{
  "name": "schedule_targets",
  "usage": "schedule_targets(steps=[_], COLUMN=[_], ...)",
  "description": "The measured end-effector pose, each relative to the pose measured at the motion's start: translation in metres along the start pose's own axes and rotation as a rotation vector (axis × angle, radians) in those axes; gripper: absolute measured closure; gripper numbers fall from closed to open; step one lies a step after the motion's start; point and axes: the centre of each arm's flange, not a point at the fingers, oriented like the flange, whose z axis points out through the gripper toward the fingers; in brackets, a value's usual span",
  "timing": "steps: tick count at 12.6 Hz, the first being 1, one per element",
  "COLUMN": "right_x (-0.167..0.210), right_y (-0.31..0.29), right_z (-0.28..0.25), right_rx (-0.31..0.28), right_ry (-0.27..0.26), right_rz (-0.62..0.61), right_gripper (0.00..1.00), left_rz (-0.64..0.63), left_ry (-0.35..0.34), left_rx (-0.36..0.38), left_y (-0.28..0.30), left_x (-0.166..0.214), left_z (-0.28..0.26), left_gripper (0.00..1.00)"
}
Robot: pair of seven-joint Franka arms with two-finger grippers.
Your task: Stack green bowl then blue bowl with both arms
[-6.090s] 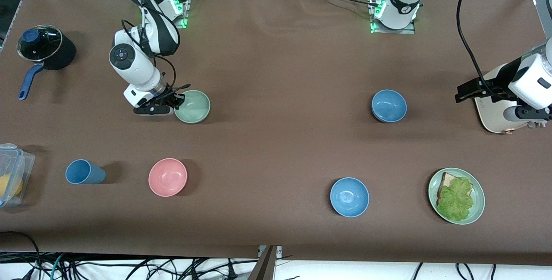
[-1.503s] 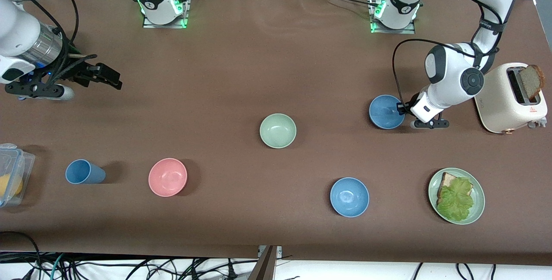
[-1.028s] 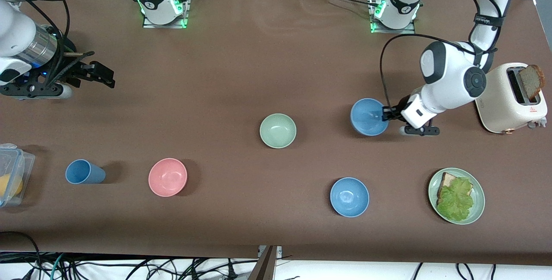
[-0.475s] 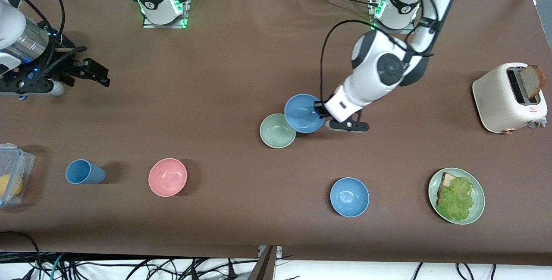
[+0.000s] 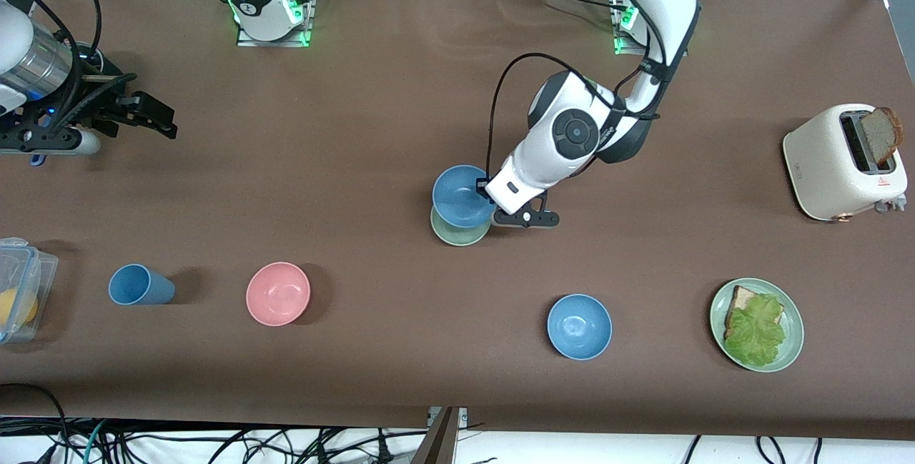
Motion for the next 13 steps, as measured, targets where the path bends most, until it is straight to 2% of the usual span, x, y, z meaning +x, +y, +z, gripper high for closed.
schedule_targets(steps=[6, 8, 11, 13], right_x=[0.001, 0.0, 0.0, 0.001], right_y=[0.001, 0.005, 0.017, 0.021], right_z=[0.005, 0.007, 0.009, 0.008], right_rx=[-0.002, -0.004, -0.004, -0.003], right_ry=[-0.013, -0.028, -0.039, -0.034], right_rz=[0.002, 0.009, 0.031, 0.037], right_gripper=[0.0, 0.0, 0.0, 0.0], left_rz=[-0.007, -0.008, -0.007, -0.022], left_ry=[0.011, 0.014, 0.046, 0.053], left_rx=[0.043, 0.044, 0.024, 0.029], left_y=[0.0, 0.0, 0.008, 0.006], left_x=[0.01, 0.011, 0.02, 0.034], left_z=[0.025, 0.025, 0.009, -0.023], left_gripper=[0.95, 0.78, 0.45, 0.23])
